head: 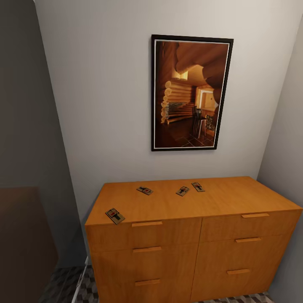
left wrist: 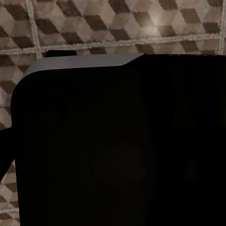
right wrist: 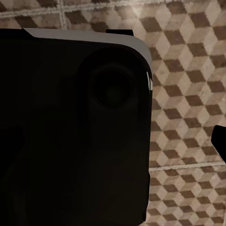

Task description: Take the four mousetraps from the cabinet in the bathroom and place them on the bathroom floor. Make sure all four end up on the same floor surface, and ensure that at least two of them are either under or directly next to the same bathroom sink.

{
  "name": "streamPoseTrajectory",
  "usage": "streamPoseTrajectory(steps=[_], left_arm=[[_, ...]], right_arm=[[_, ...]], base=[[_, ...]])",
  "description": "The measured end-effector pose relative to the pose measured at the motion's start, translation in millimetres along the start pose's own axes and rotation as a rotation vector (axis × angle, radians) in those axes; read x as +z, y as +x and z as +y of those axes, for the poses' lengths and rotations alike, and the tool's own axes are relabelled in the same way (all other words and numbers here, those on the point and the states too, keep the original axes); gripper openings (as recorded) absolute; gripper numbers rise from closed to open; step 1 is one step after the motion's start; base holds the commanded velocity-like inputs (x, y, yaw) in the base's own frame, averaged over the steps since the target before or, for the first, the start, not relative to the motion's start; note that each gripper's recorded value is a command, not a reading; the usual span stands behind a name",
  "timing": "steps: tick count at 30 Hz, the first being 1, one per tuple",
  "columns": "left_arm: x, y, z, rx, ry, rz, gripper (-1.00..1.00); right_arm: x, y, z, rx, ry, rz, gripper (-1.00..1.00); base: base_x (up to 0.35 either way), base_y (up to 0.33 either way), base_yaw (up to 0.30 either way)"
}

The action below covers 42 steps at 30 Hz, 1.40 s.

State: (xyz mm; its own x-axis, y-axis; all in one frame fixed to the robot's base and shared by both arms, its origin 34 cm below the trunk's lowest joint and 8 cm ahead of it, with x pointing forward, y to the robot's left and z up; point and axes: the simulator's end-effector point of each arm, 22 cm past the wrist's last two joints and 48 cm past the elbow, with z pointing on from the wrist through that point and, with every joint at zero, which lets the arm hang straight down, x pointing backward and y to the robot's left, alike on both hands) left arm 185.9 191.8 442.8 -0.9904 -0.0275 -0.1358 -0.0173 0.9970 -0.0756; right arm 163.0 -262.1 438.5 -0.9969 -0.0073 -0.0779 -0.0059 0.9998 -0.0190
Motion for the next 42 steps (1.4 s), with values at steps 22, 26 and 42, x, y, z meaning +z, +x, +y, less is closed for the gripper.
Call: streamPoseTrajectory(steps=[22,26,42], left_arm=[[-24.4,-3.4,-1.7,-0.001,-0.001,0.002,1.00],[-30.8,-3.9,-2.2,-0.001,-0.001,0.003,1.00],[-55.2,-6.6,-4.1,-0.001,-0.001,0.003,1.00]], right_arm=[[-24.7,-2.5,-0.5,0.000,0.000,0.000,1.00],[-31.1,-2.9,-0.7,0.000,0.000,0.001,1.00],[-55.6,-4.3,-1.1,0.000,0.000,0.001,1.00]], base=[[0.000,0.000,0.000],[0.000,0.000,0.000],[0.000,0.000,0.000]])
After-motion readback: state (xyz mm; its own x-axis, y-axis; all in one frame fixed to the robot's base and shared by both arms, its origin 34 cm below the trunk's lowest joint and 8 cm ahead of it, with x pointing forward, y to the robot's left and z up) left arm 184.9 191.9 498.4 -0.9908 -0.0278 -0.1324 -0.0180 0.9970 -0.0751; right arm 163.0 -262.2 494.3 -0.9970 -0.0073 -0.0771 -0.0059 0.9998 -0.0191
